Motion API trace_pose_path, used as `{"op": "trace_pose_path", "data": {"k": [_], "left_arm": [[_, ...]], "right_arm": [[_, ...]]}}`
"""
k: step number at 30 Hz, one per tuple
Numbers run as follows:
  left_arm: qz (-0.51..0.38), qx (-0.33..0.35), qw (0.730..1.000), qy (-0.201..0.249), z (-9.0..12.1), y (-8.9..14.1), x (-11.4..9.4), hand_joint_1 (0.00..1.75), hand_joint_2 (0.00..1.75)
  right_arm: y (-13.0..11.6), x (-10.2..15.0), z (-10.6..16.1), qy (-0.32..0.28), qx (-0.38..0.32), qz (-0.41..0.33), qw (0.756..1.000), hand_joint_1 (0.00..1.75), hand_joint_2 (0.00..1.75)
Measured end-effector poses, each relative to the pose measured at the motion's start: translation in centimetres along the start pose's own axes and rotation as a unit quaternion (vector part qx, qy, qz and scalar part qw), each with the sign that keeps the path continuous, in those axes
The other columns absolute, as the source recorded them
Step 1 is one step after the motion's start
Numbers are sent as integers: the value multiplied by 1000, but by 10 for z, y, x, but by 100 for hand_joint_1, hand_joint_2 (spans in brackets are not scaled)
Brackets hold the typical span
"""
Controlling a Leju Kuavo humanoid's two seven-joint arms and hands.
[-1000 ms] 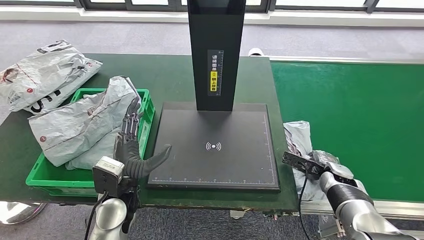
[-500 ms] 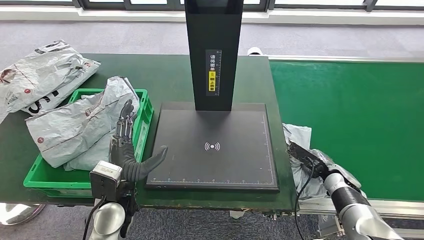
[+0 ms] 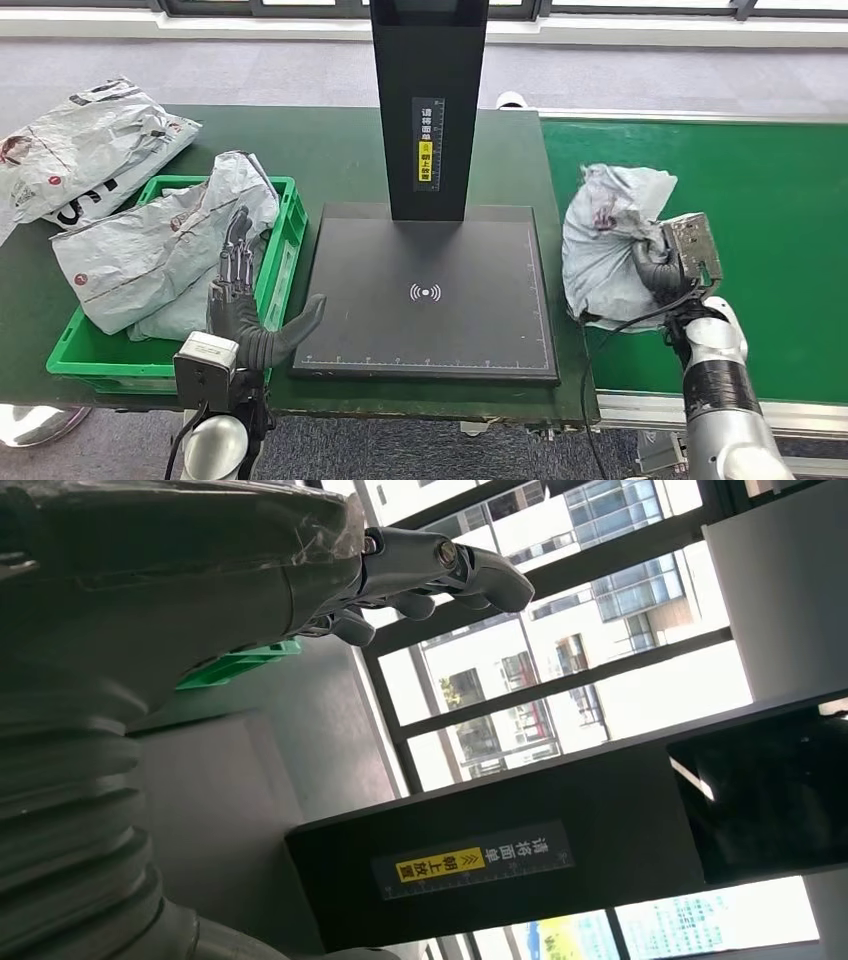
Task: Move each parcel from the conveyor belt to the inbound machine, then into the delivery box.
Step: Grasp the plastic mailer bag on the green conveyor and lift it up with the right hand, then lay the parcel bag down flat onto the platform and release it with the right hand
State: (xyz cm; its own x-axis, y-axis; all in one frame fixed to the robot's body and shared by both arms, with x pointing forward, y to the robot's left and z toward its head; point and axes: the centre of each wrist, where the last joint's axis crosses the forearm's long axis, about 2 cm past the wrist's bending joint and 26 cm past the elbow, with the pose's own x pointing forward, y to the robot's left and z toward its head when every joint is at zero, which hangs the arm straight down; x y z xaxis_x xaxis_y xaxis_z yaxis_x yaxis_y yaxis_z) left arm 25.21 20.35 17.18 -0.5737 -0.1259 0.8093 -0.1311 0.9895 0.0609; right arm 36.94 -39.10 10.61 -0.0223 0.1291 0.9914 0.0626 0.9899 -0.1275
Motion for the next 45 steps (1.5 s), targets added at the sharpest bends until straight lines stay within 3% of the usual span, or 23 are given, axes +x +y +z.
{"op": "trace_pose_path", "data": {"k": [11, 19, 24, 29, 35, 45], "left_arm": [[-1, 3, 1000, 2, 2, 1, 0, 0, 175], [-2, 9, 1000, 9, 9, 3, 1, 0, 175], [1, 9, 1000, 9, 7, 2, 3, 0, 175], [4, 9, 1000, 7, 1, 0, 4, 0, 175], [12, 4, 1000, 3, -9, -5, 4, 0, 175], [23, -11, 1000, 5, -13, -14, 1, 0, 175]], "right_arm": [[-7, 15, 7, -57, -29, -8, 998, 175, 175], [-4, 27, 43, -119, -81, -18, 989, 175, 175], [5, 39, 48, -115, -89, 18, 989, 175, 175], [36, 39, 30, -91, -58, 47, 993, 175, 175], [105, 38, -3, -55, 25, 54, 997, 175, 175], [177, 29, -7, 8, 137, 51, 989, 175, 175]]}}
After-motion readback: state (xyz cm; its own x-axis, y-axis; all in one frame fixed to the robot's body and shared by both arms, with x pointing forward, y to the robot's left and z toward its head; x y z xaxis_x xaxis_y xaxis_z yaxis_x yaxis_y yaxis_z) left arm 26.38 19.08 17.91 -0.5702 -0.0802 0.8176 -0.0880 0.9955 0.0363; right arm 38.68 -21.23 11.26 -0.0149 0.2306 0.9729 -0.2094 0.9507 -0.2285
